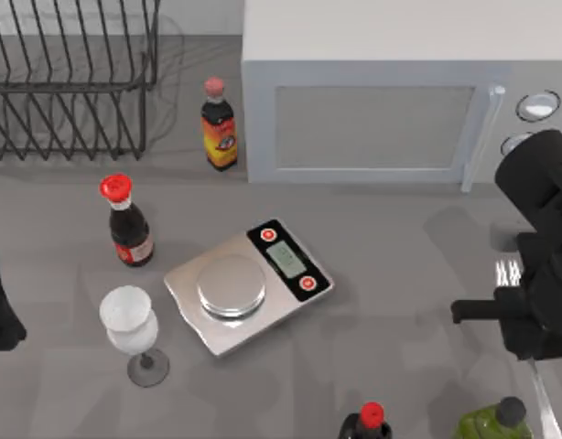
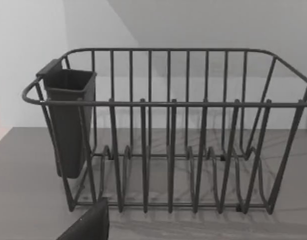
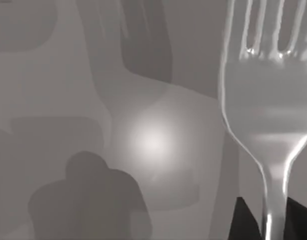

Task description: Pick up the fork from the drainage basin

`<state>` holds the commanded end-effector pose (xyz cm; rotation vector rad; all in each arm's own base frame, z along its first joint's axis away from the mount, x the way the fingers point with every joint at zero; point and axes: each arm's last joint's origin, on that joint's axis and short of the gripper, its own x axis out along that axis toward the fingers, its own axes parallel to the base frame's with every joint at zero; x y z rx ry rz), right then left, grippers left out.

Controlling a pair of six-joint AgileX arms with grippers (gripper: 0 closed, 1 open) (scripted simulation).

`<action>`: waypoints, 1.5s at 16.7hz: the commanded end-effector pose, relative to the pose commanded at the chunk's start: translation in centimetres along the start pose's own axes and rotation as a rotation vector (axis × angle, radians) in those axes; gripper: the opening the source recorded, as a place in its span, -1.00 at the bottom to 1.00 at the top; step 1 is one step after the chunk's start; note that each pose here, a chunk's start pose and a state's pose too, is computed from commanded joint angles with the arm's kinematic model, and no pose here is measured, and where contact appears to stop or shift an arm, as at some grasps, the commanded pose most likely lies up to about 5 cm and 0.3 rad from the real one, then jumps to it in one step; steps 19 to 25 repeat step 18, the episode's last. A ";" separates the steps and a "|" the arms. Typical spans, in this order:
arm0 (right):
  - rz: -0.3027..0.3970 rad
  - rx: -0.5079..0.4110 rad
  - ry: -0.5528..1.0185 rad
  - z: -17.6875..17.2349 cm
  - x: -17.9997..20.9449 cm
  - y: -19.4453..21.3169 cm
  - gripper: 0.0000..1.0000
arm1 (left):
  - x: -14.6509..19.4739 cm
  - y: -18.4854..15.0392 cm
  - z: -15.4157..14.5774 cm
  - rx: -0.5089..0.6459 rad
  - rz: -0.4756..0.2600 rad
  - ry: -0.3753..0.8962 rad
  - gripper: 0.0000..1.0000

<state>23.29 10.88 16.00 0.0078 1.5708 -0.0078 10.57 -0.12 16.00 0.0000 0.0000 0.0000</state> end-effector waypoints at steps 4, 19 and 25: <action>0.000 0.000 0.000 0.0 0.0 0.0 -0.25 | 0.0 0.0 0.0 0.000 0.000 0.000 1.00; 0.000 0.000 0.000 0.0 0.0 0.0 1.00 | 0.0 0.0 0.0 0.000 0.000 0.000 1.00; 0.000 0.000 0.000 0.0 0.0 0.0 1.00 | 0.0 0.0 0.0 0.000 0.000 0.000 1.00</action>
